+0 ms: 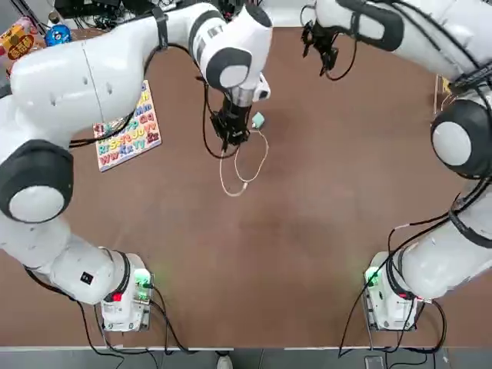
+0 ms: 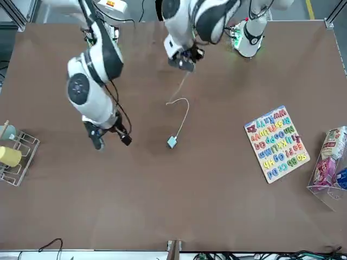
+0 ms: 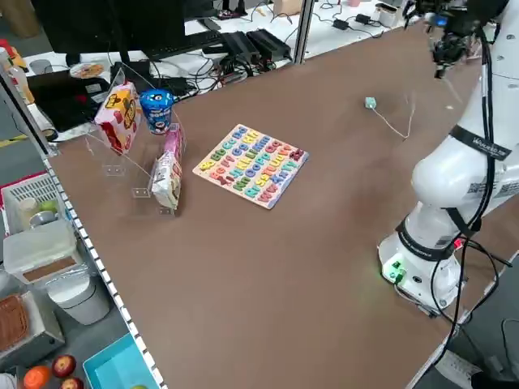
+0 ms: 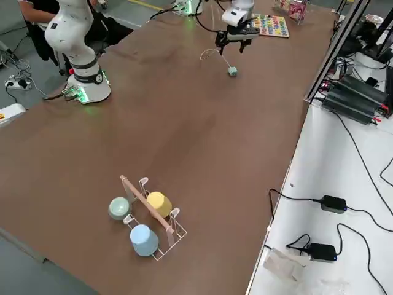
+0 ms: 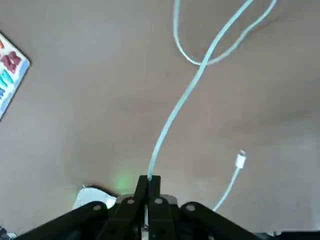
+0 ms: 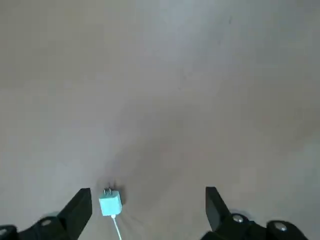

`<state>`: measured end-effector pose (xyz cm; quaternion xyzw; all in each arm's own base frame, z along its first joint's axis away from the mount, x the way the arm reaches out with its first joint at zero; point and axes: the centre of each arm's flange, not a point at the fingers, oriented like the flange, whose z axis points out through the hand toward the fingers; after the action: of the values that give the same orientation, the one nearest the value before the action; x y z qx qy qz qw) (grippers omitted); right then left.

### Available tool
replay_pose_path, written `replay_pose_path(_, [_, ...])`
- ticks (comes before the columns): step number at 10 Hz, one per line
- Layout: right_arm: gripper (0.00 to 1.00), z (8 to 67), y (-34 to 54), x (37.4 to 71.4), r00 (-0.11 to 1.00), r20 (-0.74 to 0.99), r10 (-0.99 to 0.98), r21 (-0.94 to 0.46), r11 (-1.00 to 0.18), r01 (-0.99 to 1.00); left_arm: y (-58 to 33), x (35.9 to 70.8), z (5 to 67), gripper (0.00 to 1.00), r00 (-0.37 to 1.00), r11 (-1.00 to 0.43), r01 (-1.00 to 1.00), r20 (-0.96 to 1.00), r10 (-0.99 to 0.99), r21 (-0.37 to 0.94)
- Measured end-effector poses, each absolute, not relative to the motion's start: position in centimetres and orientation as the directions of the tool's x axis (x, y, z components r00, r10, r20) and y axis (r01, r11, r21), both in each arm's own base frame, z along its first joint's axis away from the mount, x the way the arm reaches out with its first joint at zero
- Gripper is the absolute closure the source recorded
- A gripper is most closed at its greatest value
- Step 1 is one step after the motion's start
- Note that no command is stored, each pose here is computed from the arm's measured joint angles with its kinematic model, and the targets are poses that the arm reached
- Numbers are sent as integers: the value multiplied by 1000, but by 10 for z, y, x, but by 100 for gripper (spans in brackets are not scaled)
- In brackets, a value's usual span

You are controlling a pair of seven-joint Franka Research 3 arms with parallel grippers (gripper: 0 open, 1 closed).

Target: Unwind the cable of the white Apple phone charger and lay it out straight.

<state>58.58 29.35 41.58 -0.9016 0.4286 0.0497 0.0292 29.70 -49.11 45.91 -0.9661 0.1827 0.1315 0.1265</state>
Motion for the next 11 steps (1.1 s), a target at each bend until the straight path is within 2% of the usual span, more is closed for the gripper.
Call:
replay_pose_path(4, [0, 391, 340, 569, 759, -101, -643, -21, -762, -647, -524, 188, 513, 96, 895, -889, -425, -227, -384, -171])
replay_pose_path(7, [0, 337, 399, 549, 829, -72, -554, -37, -829, -558, -540, 113, 528, 96, 890, -885, -438, -216, -402, -159])
replay_pose_path(9, [0, 299, 427, 534, 859, -61, -508, -25, -860, -510, -545, 70, 530, 96, 866, -860, -486, -221, -449, -157])
replay_pose_path(11, [0, 274, 439, 535, 880, -35, -474, -6, -880, -474, -548, 43, 532, 96, 843, -839, -525, -226, -489, -145])
